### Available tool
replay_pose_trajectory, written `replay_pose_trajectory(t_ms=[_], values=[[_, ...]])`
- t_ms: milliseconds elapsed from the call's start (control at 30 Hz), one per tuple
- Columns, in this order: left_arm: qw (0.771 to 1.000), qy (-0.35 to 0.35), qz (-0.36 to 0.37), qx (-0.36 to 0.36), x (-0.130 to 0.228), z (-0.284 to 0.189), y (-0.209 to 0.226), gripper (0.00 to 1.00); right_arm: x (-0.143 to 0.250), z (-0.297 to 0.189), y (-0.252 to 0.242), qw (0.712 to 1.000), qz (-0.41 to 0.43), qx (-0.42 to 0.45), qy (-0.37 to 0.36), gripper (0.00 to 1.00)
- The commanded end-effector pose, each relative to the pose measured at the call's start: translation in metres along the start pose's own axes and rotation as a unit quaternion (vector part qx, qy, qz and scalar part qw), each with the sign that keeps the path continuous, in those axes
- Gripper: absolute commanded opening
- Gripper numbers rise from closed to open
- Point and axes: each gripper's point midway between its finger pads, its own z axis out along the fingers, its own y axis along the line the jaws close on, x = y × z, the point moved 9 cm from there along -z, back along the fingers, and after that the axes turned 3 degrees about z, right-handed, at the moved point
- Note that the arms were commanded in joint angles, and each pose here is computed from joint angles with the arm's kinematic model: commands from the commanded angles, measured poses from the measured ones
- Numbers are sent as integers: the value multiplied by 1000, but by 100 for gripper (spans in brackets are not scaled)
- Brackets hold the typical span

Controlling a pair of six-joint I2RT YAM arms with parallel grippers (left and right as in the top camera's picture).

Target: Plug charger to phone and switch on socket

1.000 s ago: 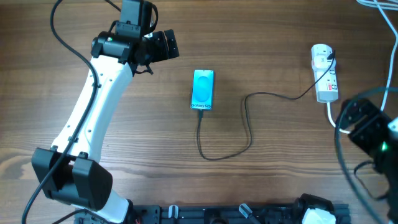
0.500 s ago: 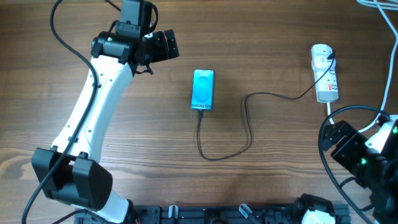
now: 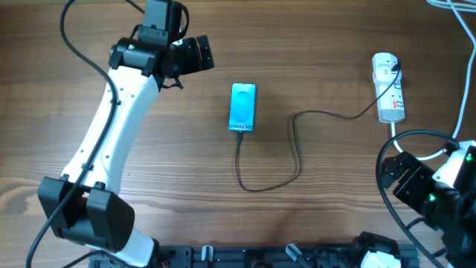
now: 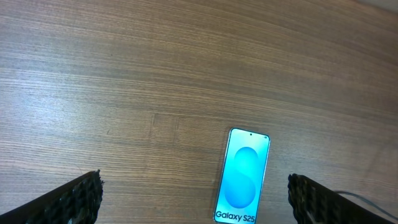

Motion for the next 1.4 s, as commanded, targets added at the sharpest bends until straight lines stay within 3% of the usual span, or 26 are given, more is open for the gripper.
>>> replay_pose_trajectory(t_ms=[0, 100, 300, 433, 867, 1100, 1267, 1367], values=[[1000, 0, 2, -9, 0, 3, 2, 100, 1, -1, 1, 1000, -18, -7, -2, 100], [1000, 0, 2, -9, 0, 3, 2, 100, -2, -1, 5, 999, -29, -25, -9, 100], [1000, 0, 2, -9, 0, 3, 2, 100, 8, -15, 17, 984, -107, -107, -90, 100], [1000, 0, 2, -9, 0, 3, 2, 100, 21, 3, 14, 974, -131, -141, -118, 100], [1000, 0, 2, -9, 0, 3, 2, 100, 46, 92, 29, 869, -196, -327, -317, 100], [1000, 0, 2, -9, 0, 3, 2, 100, 55, 120, 27, 816, -202, -370, -395, 100], [1000, 0, 2, -9, 0, 3, 2, 100, 58, 133, 28, 817, -205, -363, -400, 100], [1000, 0, 2, -9, 0, 3, 2, 100, 60, 143, 28, 802, -217, -363, -422, 100]])
